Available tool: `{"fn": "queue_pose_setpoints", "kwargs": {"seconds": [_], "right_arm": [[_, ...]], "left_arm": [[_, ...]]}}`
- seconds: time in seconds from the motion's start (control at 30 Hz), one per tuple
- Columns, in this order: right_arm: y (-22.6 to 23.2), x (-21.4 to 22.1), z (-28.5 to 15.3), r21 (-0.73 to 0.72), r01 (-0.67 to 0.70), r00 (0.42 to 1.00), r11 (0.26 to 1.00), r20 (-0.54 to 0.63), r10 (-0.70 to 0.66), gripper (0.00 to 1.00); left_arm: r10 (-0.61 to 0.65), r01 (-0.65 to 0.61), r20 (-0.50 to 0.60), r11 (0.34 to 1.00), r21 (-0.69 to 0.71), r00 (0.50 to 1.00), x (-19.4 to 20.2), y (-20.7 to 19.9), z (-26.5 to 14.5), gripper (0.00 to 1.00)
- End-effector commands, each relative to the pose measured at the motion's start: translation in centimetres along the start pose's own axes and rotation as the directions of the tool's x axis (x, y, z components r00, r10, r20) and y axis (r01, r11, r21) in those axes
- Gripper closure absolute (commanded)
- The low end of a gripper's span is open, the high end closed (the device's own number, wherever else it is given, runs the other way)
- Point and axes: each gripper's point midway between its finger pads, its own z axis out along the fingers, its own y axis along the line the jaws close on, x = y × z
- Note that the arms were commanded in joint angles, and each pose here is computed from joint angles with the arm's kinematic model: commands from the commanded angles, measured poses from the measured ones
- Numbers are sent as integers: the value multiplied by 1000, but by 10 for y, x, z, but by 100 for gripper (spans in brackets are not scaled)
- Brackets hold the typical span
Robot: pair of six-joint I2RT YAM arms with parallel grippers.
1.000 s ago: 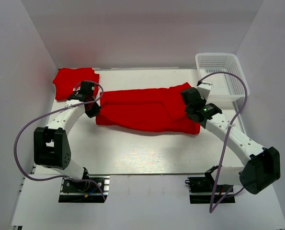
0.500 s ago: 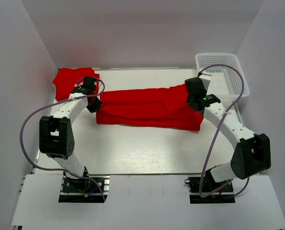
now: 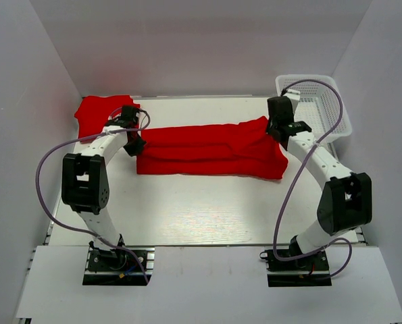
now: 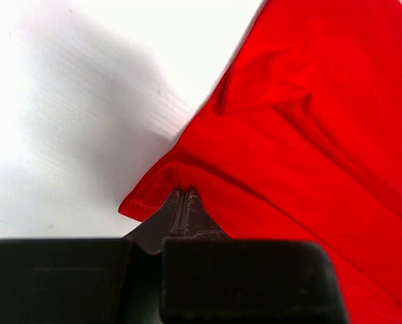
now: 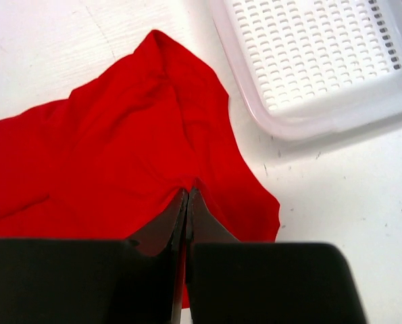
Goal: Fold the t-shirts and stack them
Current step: Fold the other side of the tshirt into a rectangle
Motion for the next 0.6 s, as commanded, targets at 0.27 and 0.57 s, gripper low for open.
{"fn": "queue_pose_setpoints", "kwargs": {"seconds": [0.27,0.57], "right_arm": [[12,-33,31,-50,12,999,999,42,-10,100],[17,-36,61,-61,23,999,998,23,-22,100]], "left_arm": [[7,-6,76,1000,-11,997,-33,-15,12,100],[24,-24,90,1000,0,996,-37,-25,36,100]]}}
